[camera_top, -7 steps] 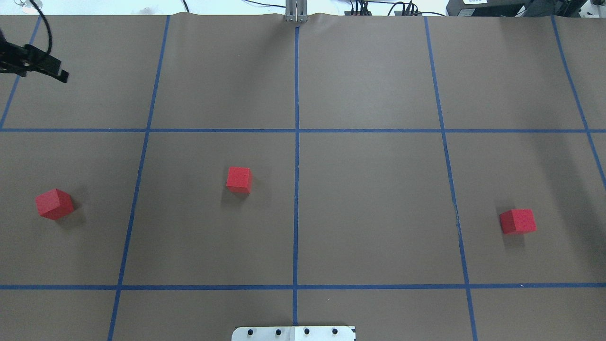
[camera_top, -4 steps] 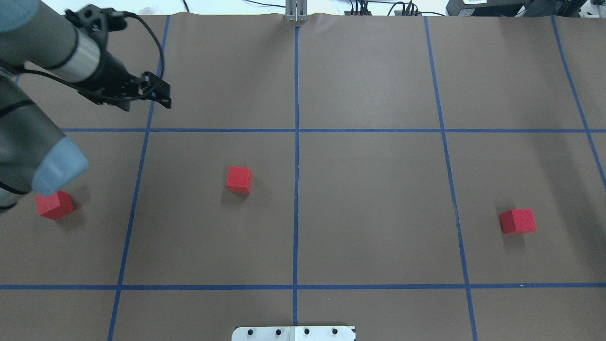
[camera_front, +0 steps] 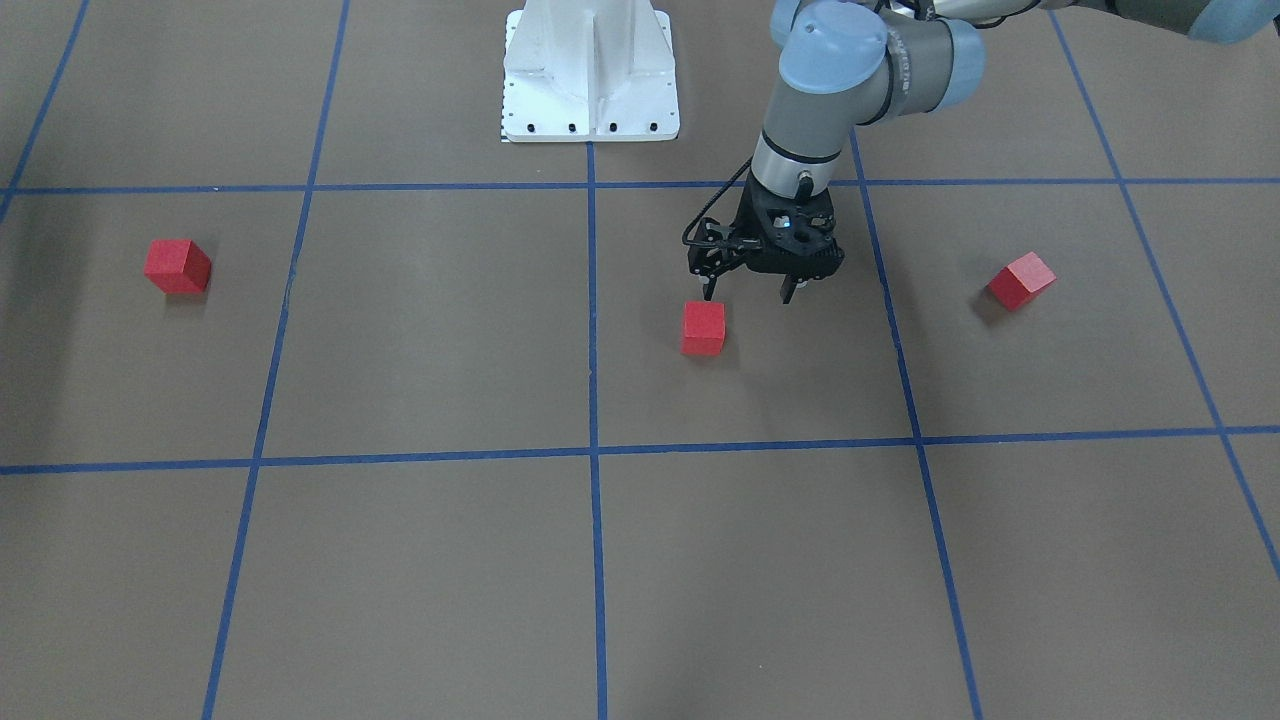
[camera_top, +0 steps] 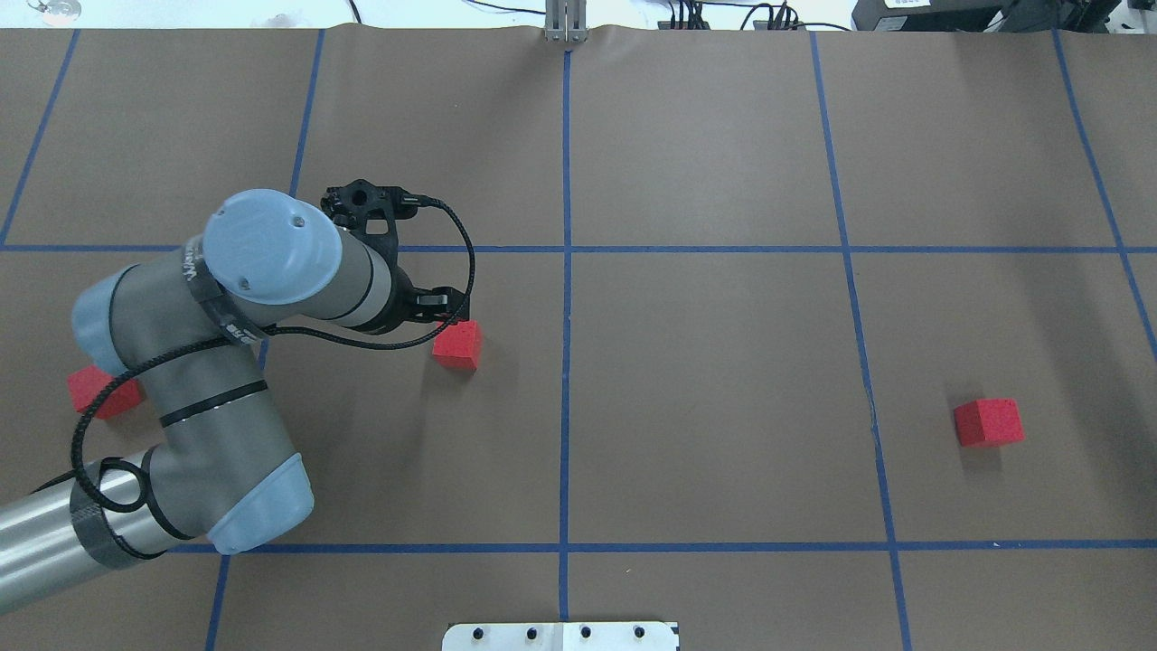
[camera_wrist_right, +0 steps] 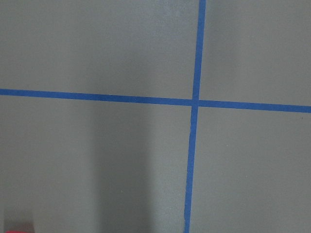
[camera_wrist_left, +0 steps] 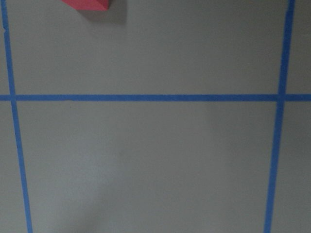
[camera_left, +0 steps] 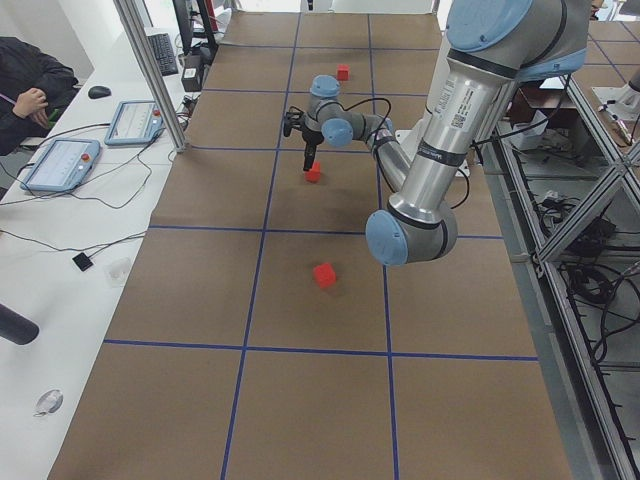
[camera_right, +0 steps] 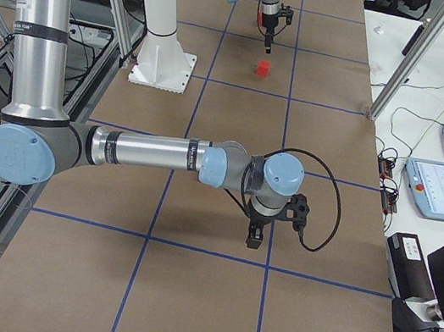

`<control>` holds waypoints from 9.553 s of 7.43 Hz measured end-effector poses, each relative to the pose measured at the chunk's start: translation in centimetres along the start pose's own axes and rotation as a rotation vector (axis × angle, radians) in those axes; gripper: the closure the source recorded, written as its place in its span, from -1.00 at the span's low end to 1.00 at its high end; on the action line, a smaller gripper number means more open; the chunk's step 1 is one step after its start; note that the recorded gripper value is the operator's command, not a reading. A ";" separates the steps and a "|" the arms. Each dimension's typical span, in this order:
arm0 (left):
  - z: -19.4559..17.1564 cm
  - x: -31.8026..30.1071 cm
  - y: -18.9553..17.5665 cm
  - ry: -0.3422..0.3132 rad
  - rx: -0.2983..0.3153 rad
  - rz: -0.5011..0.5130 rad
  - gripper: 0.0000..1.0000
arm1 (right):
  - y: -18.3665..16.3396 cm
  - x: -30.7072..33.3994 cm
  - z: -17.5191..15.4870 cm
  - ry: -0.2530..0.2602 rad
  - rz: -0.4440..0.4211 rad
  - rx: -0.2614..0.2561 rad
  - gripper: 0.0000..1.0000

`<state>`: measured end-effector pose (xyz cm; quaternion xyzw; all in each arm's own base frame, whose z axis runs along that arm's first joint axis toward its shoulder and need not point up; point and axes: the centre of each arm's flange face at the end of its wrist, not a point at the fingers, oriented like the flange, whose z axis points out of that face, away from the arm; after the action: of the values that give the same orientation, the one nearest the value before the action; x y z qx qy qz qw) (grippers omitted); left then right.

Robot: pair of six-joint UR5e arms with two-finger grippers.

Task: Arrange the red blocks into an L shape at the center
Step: 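Reach the left gripper down and grasp the central red cube, then carry the red cube with the left gripper to the grid center and release, then lift the left gripper away while the right gripper grasps the nearby red cube, then carry the red cube with the right gripper beside the center cube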

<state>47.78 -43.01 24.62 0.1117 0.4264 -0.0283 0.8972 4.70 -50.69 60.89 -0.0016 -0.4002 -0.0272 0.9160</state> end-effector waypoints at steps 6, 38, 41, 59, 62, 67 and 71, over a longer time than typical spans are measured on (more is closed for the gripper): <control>4.0 3.1 -0.3 -0.047 -0.005 0.023 -0.98 | -0.1 0.2 0.1 0.001 0.002 -0.003 -0.98; 4.0 16.0 -11.3 0.018 0.048 -0.056 -0.99 | -3.8 -4.0 -0.5 0.048 -0.093 0.011 -0.98; -0.9 7.7 -12.4 0.054 0.046 -0.097 -0.99 | -6.2 -11.1 0.9 0.000 -0.212 0.026 -0.98; -3.1 -11.2 -12.1 -0.009 0.016 -0.087 -1.00 | 12.0 -25.2 18.4 0.070 -0.012 0.021 -0.98; -3.0 -11.2 -12.1 -0.008 0.015 -0.088 -1.00 | 12.5 -25.5 20.1 0.081 -0.025 -0.010 -0.98; -2.9 -11.3 -12.0 -0.010 0.014 -0.088 -1.00 | 13.0 -25.5 20.8 0.074 -0.026 -0.042 -0.43; -2.9 -11.2 -12.0 -0.010 0.014 -0.088 -1.00 | 13.4 -25.8 20.1 0.046 -0.025 -0.062 0.79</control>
<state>36.73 -54.57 29.42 0.0988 0.4262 -0.0713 0.8964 -26.87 -35.59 55.93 -0.0242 -0.3782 -0.0509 0.9240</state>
